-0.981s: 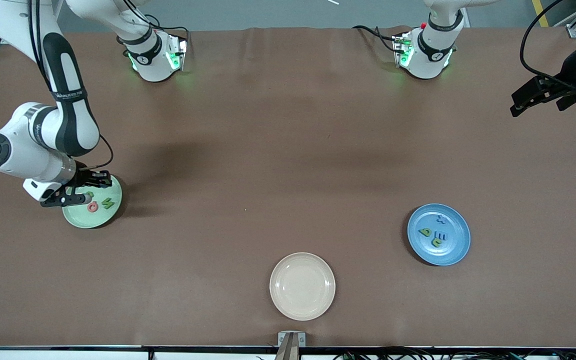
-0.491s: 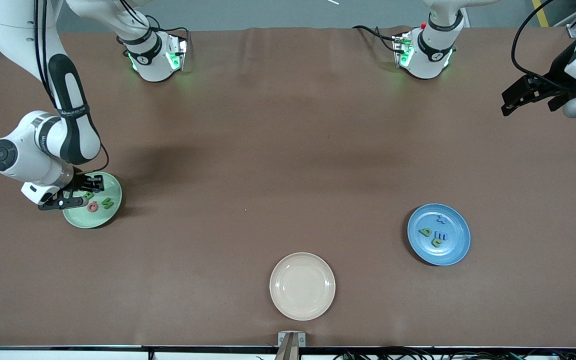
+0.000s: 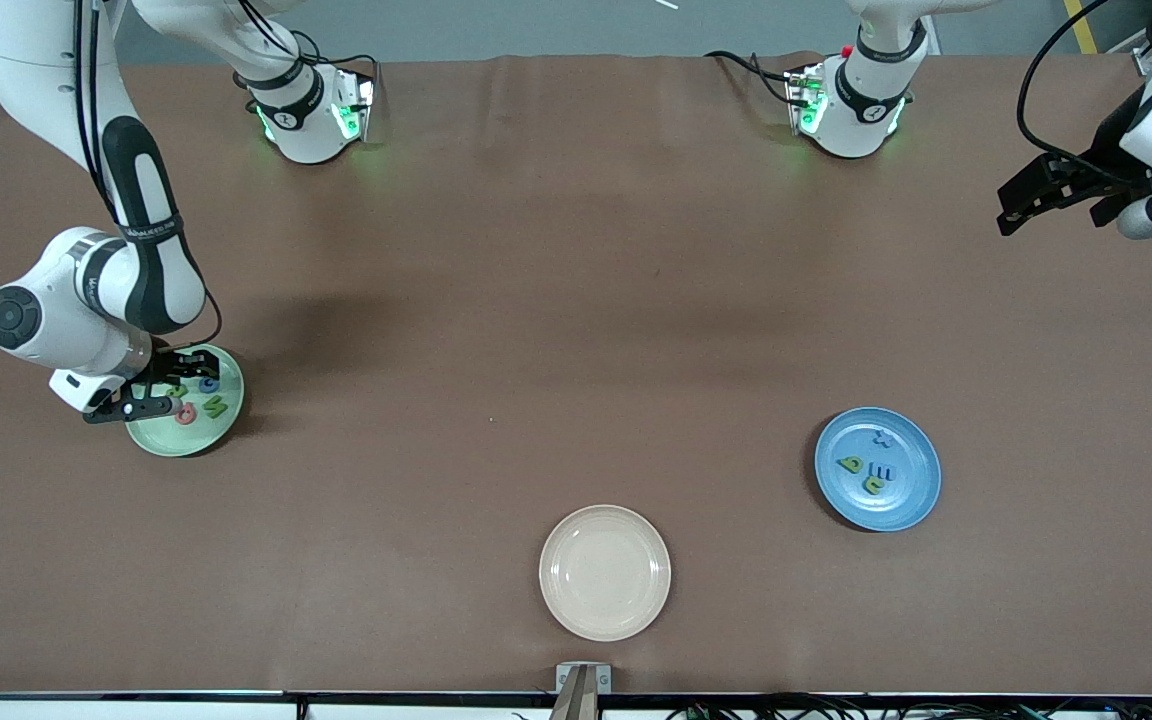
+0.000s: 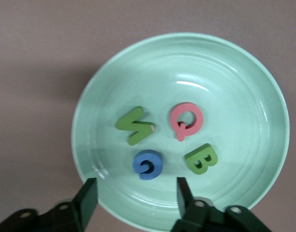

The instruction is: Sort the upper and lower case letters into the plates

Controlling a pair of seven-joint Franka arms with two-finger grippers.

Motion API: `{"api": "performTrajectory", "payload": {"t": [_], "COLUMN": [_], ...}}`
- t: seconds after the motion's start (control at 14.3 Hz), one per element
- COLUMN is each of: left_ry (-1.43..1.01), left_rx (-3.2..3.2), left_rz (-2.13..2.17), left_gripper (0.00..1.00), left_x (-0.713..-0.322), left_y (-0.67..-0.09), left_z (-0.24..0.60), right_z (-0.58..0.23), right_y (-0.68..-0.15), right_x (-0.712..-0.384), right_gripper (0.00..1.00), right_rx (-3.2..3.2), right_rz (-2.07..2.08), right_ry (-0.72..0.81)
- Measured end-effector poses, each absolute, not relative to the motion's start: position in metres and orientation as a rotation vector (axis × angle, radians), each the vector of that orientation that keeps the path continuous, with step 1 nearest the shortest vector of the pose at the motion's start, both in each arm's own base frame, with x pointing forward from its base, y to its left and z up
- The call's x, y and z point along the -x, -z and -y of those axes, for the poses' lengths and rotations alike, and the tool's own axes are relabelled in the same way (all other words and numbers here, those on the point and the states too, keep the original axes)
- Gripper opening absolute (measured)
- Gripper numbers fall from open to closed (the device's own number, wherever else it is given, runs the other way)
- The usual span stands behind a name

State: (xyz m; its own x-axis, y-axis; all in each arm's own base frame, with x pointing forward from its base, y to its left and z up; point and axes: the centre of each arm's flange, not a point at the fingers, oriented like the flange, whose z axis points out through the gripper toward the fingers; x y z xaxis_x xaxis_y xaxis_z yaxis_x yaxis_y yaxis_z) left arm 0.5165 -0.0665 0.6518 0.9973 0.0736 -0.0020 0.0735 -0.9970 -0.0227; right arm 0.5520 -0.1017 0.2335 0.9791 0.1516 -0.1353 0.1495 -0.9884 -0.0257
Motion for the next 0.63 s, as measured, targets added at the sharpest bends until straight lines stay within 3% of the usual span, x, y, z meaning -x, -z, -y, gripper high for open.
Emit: {"api": "performTrajectory", "payload": {"t": [0.14, 0.35, 0.63], "left_ry": [-0.003, 0.003, -0.018], "left_rx": [3.117, 3.12, 3.123], "left_rz": [0.112, 0.112, 0.121], "left_gripper": [1.0, 1.0, 1.0], "left_x": [-0.517, -0.519, -0.524], "left_y": [-0.652, -0.65, -0.642], "left_z": [0.067, 0.068, 0.068], "right_z": [0.088, 0.06, 0.018], "right_y": [-0.274, -0.362, -0.467], "right_x": [-0.561, -0.565, -0.546], "right_gripper": [0.99, 1.0, 1.0], "right_rx": [3.048, 2.971, 2.958], "right_rz": [0.263, 0.251, 0.199], "right_ry": [-0.225, -0.149, -0.113]}}
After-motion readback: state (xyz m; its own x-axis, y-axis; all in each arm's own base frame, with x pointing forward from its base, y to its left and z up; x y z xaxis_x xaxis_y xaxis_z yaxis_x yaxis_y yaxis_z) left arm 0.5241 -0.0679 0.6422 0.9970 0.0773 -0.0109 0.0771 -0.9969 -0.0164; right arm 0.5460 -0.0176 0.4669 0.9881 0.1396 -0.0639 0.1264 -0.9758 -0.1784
